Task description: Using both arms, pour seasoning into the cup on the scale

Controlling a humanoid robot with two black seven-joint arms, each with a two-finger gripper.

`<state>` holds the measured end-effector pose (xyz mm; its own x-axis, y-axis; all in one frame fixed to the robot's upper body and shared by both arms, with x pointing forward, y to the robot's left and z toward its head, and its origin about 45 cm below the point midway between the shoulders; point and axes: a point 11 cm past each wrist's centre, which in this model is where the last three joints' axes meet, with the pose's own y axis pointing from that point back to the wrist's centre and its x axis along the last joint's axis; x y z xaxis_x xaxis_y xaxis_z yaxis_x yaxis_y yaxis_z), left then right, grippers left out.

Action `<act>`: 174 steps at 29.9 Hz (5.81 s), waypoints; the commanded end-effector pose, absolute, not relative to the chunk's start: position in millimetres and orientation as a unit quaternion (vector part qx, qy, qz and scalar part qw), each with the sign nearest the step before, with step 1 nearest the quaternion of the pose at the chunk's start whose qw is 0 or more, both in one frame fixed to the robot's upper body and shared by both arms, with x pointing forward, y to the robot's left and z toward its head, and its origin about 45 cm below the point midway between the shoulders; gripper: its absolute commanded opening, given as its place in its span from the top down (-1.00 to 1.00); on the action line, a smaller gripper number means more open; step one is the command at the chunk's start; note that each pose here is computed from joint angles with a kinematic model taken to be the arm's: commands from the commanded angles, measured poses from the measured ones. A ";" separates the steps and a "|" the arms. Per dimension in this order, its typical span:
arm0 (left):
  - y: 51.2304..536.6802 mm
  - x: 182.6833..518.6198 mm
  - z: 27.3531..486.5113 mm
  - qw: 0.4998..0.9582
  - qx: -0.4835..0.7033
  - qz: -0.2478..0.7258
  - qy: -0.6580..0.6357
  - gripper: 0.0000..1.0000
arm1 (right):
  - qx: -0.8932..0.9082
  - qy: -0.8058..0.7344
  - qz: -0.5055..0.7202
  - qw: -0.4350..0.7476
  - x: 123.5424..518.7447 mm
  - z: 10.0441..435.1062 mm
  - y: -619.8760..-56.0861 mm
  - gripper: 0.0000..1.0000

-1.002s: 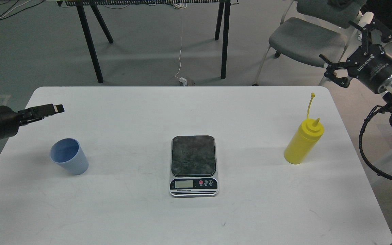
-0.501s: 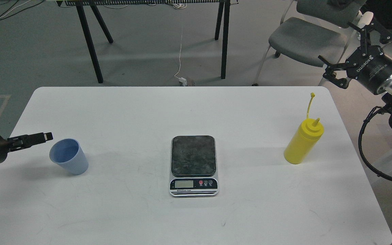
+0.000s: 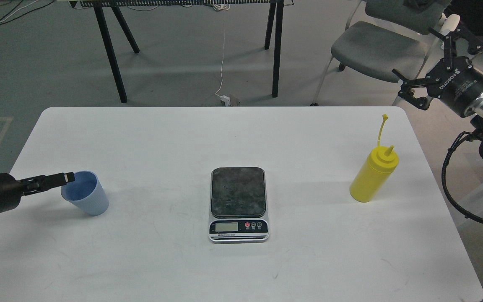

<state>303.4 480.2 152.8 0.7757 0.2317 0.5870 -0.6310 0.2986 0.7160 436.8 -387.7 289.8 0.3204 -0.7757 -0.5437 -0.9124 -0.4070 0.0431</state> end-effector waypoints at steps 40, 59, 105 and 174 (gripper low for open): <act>484.1 290.3 140.3 0.772 0.548 0.248 -0.206 0.95 | -0.800 0.528 0.252 0.138 435.9 287.5 -388.0 -0.99; 326.2 340.0 316.7 0.822 0.407 0.089 -0.389 0.93 | -0.798 0.531 0.250 0.139 436.1 288.1 -391.1 -0.99; 147.7 406.7 208.9 0.824 0.397 -0.058 -0.399 0.91 | -0.797 0.532 0.252 0.135 435.3 285.2 -391.0 -0.99; 339.4 510.6 373.3 0.824 -0.128 0.549 -0.053 -0.55 | -0.640 0.596 0.358 0.327 353.3 285.7 -513.9 -0.99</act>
<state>509.7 315.9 385.1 0.4610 0.8873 0.0151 -0.8530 0.4478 -0.2680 379.5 -490.5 301.0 0.1178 -0.5765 -0.8086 -0.9891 -0.1406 -0.0439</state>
